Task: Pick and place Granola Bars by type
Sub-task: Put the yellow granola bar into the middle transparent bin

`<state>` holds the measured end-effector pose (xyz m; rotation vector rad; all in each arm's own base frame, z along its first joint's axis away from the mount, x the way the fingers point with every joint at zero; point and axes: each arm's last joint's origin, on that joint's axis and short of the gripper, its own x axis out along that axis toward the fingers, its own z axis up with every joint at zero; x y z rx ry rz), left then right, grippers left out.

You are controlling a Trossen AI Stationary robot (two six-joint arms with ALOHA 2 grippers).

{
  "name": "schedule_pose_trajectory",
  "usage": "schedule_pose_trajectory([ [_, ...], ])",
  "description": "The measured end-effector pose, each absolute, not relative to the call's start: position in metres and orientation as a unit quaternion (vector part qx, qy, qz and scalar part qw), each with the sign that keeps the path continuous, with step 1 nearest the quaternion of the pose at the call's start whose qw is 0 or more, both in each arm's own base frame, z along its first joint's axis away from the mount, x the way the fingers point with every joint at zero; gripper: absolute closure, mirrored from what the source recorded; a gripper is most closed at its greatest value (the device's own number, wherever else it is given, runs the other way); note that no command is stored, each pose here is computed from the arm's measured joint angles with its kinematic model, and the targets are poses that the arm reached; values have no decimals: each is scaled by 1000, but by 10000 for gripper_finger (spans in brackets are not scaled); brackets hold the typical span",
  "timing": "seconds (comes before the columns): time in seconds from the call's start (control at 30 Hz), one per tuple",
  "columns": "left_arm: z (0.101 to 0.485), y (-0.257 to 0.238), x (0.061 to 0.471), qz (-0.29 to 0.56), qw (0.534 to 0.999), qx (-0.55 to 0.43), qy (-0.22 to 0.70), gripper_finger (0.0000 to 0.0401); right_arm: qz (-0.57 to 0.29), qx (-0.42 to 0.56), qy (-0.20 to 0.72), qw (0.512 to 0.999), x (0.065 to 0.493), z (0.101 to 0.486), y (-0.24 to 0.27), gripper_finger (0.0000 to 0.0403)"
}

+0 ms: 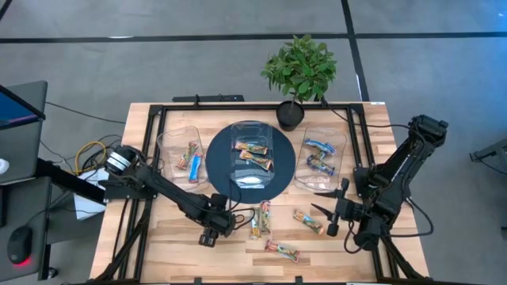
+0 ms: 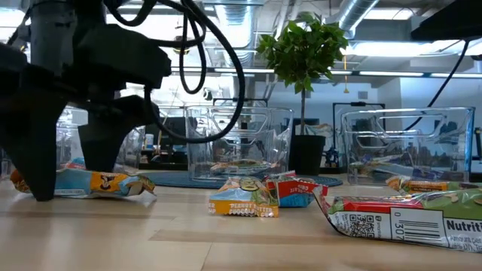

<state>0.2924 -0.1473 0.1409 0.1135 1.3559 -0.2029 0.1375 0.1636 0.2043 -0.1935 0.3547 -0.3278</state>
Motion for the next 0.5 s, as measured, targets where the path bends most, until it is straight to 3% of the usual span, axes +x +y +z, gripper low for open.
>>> schedule_pose_trajectory([
  [0.5,139,-146,292,-76,773,69,625,255,-164,-90,185,965,141,204,161,244],
])
